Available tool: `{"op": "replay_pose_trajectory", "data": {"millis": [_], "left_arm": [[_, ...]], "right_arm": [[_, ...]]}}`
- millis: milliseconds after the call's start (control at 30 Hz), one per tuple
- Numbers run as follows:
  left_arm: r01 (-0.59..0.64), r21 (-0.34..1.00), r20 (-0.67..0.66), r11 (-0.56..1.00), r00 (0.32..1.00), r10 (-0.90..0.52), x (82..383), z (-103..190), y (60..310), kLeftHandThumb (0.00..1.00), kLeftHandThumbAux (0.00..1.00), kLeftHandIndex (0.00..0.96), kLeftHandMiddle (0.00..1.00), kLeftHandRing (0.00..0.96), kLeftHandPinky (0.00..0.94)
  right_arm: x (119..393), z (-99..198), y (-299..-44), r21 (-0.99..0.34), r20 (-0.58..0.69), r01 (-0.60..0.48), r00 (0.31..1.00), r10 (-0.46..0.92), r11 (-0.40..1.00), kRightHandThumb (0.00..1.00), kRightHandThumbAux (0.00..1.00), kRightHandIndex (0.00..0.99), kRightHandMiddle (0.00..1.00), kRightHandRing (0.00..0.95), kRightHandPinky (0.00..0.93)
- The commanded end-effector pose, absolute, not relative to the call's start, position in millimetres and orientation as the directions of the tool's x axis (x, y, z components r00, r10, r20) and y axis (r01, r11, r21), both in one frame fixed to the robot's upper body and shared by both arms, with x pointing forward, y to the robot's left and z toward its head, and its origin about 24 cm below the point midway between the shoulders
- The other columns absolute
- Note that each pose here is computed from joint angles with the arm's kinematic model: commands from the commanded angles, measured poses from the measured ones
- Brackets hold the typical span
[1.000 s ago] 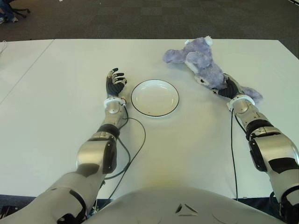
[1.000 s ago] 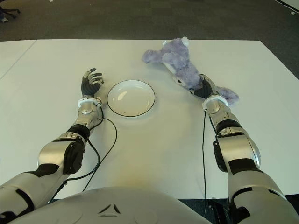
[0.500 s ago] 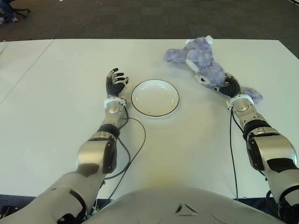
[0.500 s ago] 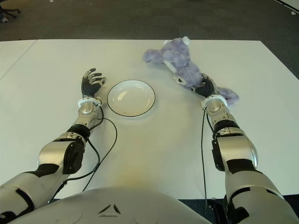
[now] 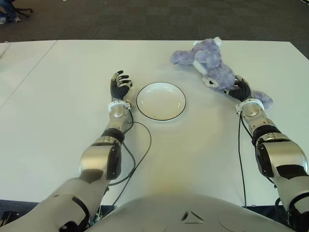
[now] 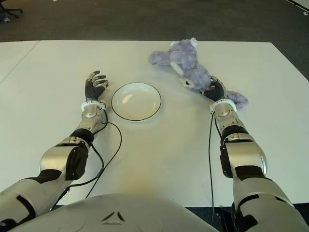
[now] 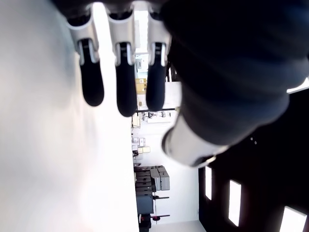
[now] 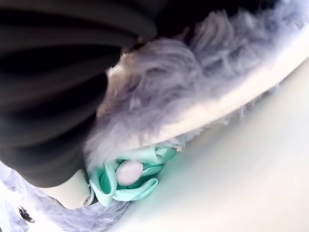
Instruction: Put the doll into the plate.
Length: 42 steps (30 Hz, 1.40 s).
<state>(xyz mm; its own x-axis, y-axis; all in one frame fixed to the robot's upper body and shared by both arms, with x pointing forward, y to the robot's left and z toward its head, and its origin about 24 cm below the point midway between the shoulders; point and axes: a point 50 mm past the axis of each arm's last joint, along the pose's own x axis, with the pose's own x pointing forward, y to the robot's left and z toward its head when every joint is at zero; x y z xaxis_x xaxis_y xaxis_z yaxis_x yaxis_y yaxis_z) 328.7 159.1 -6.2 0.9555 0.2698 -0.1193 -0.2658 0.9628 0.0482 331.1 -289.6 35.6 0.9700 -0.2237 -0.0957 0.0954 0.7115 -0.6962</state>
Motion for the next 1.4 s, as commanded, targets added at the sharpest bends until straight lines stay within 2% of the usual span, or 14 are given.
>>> {"op": "replay_pose_trajectory", "data": {"millis": [33, 267, 933, 1067, 1400], "left_arm": [[-0.249, 0.082, -0.497, 0.965, 0.829, 0.256, 260.5, -86.7, 150.7, 0.314, 0.913, 0.206, 0.328, 0.359, 0.392], [-0.252, 0.087, -0.495, 0.964, 0.828, 0.261, 260.6, -86.4, 150.7, 0.323, 0.914, 0.209, 0.326, 0.354, 0.385], [-0.244, 0.08, -0.491, 0.966, 0.834, 0.251, 261.0, -86.0, 151.8, 0.279, 0.894, 0.195, 0.317, 0.362, 0.398], [-0.253, 0.069, -0.491, 0.965, 0.833, 0.254, 260.9, -85.9, 152.1, 0.347, 0.914, 0.194, 0.321, 0.346, 0.34], [-0.259, 0.076, -0.49, 0.963, 0.832, 0.262, 261.6, -85.4, 152.1, 0.38, 0.918, 0.218, 0.337, 0.356, 0.394]], "right_arm": [[314.1, 17.4, -298.8, -0.687, -0.146, 0.09, 0.955, -0.259, 0.721, 0.697, 0.72, 0.439, 0.831, 0.839, 0.803], [312.6, 25.9, -297.5, -0.698, -0.074, 0.067, 0.984, -0.164, 0.713, 0.698, 0.721, 0.439, 0.833, 0.842, 0.807], [316.3, 49.1, -296.1, -0.675, 0.051, 0.069, 0.998, -0.047, 0.735, 0.699, 0.72, 0.439, 0.84, 0.847, 0.815], [315.9, 55.5, -298.4, -0.685, 0.076, 0.067, 0.997, -0.02, 0.725, 0.7, 0.72, 0.439, 0.844, 0.85, 0.818], [316.9, 79.3, -302.7, -0.724, 0.203, 0.133, 0.979, 0.026, 0.677, 0.7, 0.72, 0.439, 0.844, 0.849, 0.812]]}}
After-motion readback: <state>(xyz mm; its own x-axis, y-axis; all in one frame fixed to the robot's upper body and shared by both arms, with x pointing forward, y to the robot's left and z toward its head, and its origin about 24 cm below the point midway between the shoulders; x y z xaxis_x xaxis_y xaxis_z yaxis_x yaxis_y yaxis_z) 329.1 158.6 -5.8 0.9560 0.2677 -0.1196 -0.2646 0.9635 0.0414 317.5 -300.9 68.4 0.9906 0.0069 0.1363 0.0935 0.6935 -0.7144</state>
